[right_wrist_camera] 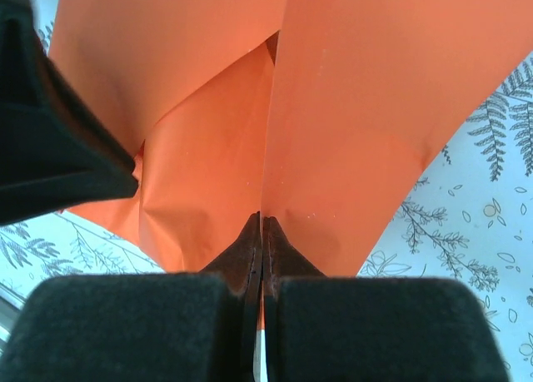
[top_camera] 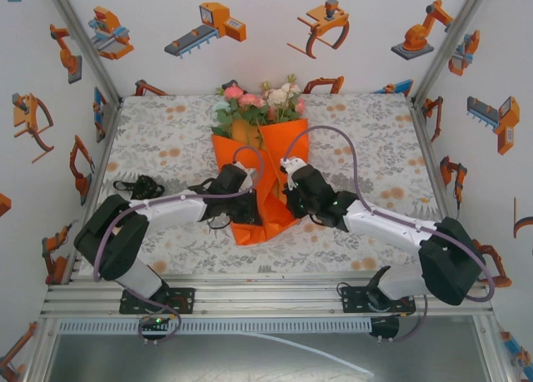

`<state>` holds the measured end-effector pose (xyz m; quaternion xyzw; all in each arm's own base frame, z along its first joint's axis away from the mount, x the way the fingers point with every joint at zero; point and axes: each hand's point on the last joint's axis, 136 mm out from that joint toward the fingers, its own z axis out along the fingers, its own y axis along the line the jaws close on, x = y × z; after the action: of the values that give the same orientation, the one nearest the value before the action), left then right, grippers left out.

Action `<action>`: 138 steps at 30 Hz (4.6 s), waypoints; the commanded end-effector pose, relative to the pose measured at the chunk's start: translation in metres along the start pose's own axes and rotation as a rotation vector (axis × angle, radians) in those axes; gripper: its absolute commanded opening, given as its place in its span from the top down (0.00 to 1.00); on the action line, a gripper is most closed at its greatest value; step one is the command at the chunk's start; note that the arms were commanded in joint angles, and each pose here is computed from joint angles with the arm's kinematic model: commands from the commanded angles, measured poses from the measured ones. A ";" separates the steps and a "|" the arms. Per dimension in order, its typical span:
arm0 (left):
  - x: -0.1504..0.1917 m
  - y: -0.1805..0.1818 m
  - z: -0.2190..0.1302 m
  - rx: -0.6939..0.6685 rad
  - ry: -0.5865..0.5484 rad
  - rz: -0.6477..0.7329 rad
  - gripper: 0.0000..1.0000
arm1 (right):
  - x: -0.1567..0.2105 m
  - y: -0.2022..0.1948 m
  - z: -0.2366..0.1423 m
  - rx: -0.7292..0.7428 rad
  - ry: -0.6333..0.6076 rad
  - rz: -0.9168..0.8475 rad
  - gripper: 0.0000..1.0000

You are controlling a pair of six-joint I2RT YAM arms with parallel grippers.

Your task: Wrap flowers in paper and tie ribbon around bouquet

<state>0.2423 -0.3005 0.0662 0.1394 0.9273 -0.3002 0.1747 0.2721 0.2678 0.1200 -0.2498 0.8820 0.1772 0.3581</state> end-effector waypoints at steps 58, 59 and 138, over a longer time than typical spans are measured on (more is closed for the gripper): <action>-0.036 0.041 -0.096 -0.201 -0.407 -0.028 0.67 | -0.084 0.013 0.023 -0.232 -0.202 0.499 1.00; -0.034 0.042 -0.092 -0.179 -0.407 -0.033 0.67 | -0.087 0.017 0.024 -0.253 -0.201 0.495 1.00; -0.064 0.137 -0.001 -0.195 -0.212 -0.584 0.75 | 0.090 0.077 0.059 -0.455 0.424 0.350 0.90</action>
<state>0.3654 -0.2074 0.0377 -0.1959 0.9154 -0.2808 0.2117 0.2277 0.3437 0.0484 -0.1859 0.8930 0.3964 0.1039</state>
